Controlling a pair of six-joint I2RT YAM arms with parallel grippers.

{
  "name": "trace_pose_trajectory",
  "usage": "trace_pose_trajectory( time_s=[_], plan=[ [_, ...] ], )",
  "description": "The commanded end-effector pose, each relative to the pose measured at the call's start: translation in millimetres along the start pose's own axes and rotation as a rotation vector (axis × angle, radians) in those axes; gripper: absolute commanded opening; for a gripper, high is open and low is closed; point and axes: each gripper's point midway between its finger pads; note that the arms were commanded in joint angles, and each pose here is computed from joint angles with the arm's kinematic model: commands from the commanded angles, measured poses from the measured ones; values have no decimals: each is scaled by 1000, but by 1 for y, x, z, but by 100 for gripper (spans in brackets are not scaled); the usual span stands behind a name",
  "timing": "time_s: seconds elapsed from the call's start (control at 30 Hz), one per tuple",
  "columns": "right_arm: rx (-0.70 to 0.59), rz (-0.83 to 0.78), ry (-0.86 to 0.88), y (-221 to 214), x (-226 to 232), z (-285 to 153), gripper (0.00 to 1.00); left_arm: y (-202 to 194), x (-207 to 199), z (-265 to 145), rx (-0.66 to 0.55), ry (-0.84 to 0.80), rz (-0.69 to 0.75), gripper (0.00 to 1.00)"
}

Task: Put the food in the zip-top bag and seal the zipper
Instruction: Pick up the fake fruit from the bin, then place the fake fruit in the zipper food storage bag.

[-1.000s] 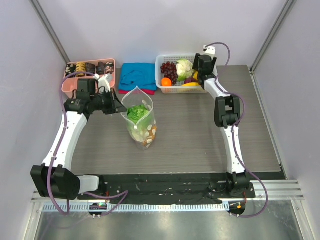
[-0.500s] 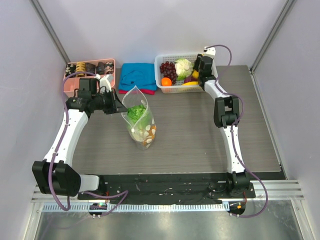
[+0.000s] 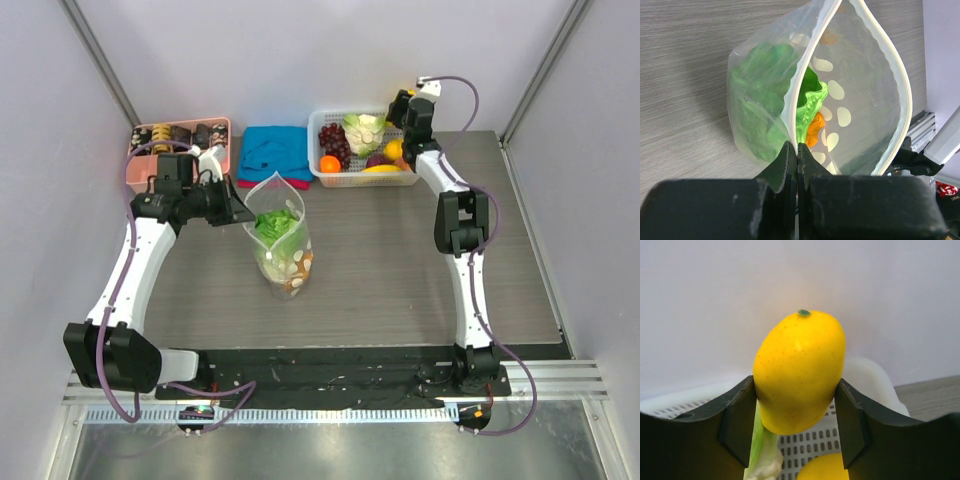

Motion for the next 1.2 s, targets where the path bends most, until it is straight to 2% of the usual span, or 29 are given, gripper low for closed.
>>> trace_pose_trajectory(
  time_s=[0.0,0.17,0.27,0.4,0.47,0.5,0.53,0.57,0.6,0.63,0.7,0.73,1.0,1.07,1.17],
  plan=[
    [-249,76,97,145,35,-32,1,21,-23,-11,-79,-50,92,0],
    [-285,76,146,185,45,-58,1,19,-29,-12,-71,-52,115,0],
    [-256,117,294,210,72,-96,1,19,-36,-13,-70,-59,132,0],
    [-181,172,501,235,116,-177,1,19,-43,-14,-69,-73,134,0],
    [-121,216,596,234,139,-212,1,18,-43,-13,-66,-72,126,0],
    [-41,227,630,209,155,-229,1,17,-43,-13,-65,-76,119,0],
    [-55,236,668,227,163,-259,1,18,-44,-12,-65,-81,116,0],
    [-29,250,691,223,171,-273,1,15,-44,-12,-61,-86,110,0],
    [36,248,720,198,186,-290,1,15,-44,-10,-62,-89,98,0],
    [19,248,743,209,190,-314,1,14,-44,-10,-62,-93,92,0],
    [92,222,809,187,212,-346,1,14,-44,-7,-57,-99,81,0],
    [99,202,834,189,220,-363,1,14,-44,-7,-56,-101,74,0],
    [210,135,861,138,244,-416,1,13,-46,-7,-63,-114,54,0],
    [288,123,868,113,250,-430,1,11,-47,-7,-61,-118,43,0],
    [334,116,873,94,258,-446,1,8,-47,-5,-51,-126,26,0]
  ],
)
Point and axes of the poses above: each gripper's point midway between its finger pads, its own z axis out along the fingers, its own x axis along the line the jaws close on, y = z × x, and after that the axes turned 4 degrees about -z, right-handed
